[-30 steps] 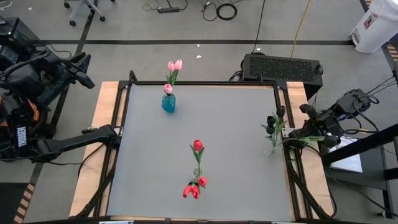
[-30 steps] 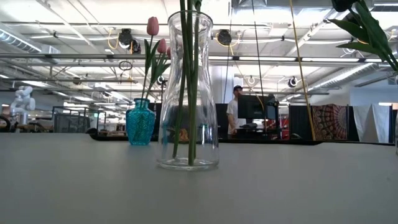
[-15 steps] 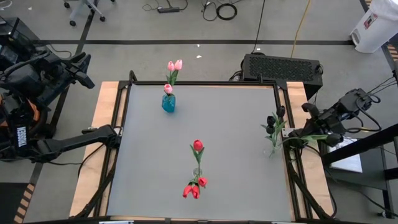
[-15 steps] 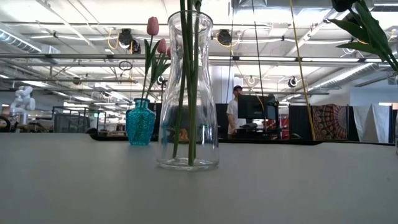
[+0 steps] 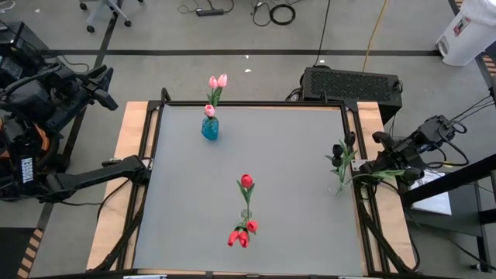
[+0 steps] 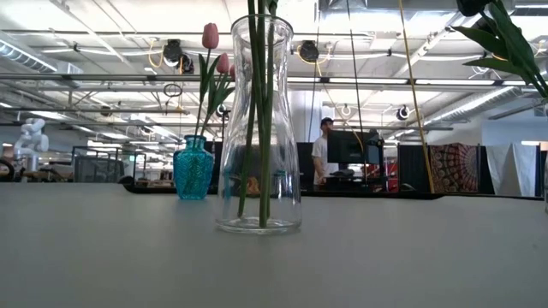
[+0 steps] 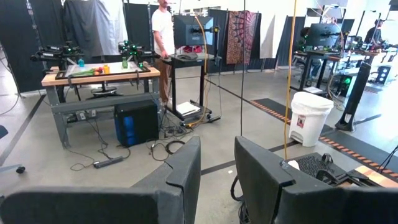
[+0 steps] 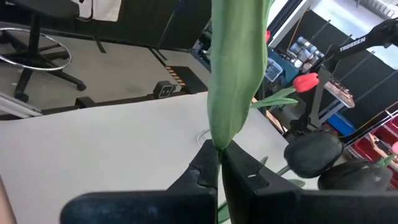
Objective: Sort flowers into vase by color
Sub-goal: Put the black flower into the right transparent vase
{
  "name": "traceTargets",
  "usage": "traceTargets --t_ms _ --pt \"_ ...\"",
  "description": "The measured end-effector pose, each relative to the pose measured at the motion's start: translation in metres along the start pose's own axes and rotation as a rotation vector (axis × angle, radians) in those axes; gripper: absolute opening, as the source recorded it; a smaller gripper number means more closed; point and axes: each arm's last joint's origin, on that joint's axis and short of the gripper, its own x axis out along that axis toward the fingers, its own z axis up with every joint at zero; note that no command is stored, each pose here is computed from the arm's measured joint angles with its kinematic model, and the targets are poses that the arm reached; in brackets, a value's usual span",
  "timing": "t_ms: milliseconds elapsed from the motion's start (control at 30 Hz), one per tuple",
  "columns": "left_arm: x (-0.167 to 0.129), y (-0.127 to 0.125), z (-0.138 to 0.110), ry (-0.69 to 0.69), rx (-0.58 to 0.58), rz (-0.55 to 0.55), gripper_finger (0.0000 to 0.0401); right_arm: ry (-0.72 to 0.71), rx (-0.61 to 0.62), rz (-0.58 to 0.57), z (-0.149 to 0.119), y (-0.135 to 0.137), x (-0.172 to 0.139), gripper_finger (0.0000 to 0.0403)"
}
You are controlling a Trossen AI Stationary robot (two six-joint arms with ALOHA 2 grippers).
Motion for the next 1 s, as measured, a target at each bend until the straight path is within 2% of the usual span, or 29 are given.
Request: traceTargets --t_ms 733,1000 --pt "0.000 0.000 0.000 0.000 0.000 0.000 0.0105 0.061 0.007 0.037 -0.025 0.014 0.010 0.0000" --pt "0.000 0.000 0.000 0.000 0.000 0.000 0.0105 0.089 0.066 0.052 -0.029 0.017 0.016 0.0000"
